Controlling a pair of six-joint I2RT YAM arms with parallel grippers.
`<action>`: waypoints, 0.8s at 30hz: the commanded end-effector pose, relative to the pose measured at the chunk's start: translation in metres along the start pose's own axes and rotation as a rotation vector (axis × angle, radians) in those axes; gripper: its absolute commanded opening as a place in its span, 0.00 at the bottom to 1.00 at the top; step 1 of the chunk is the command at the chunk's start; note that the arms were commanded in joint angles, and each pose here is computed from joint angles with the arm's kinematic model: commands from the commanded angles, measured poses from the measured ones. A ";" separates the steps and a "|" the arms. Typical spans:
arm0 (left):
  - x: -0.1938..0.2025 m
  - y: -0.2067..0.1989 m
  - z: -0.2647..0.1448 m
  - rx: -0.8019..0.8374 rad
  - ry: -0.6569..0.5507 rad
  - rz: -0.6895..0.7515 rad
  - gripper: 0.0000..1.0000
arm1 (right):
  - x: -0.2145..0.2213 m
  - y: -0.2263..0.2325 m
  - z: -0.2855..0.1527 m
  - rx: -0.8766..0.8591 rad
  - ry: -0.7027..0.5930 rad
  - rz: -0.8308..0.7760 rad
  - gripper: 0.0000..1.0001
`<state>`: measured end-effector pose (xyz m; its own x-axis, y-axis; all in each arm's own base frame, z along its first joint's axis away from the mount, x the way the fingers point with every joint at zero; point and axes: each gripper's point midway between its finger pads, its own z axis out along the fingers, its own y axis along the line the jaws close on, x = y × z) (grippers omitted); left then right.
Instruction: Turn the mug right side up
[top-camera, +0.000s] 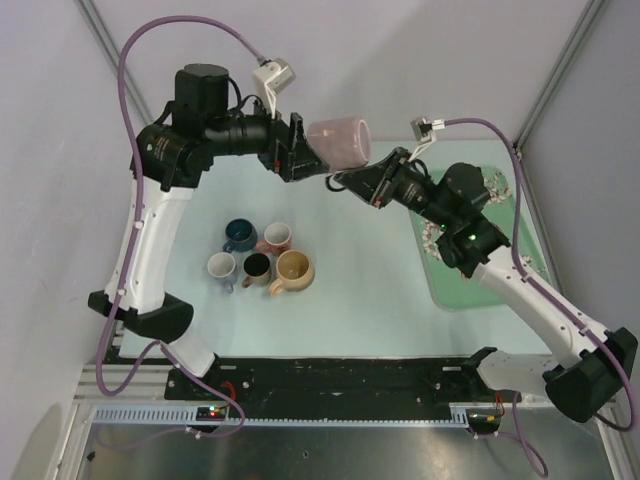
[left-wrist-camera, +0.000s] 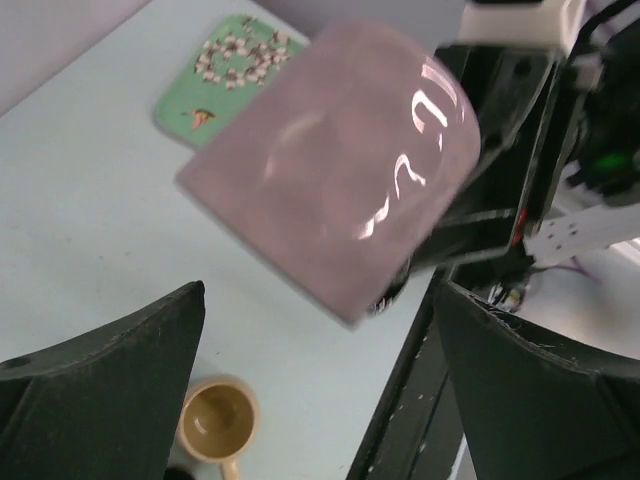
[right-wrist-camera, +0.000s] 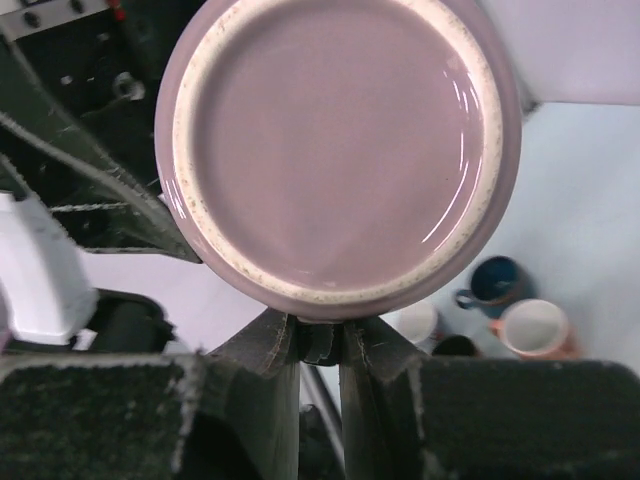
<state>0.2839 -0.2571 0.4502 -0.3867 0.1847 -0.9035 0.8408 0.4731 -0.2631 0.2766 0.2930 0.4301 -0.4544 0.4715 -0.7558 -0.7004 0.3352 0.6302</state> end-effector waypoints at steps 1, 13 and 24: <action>-0.040 -0.032 -0.021 0.079 -0.147 -0.032 0.97 | -0.038 0.076 0.003 -0.293 -0.159 0.029 0.00; -0.032 -0.060 -0.021 0.262 -0.117 -0.090 0.03 | 0.008 0.068 0.035 -0.331 -0.010 0.191 0.00; 0.069 0.074 0.062 -0.280 0.178 0.144 0.00 | 0.053 -0.147 -0.071 0.811 0.081 0.103 0.98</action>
<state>0.3020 -0.2630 0.3924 -0.4984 0.1983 -0.8440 0.7670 0.5547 -0.3226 0.2951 0.3139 0.3643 -0.6117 0.4666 -0.6389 -0.4690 0.4364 0.7678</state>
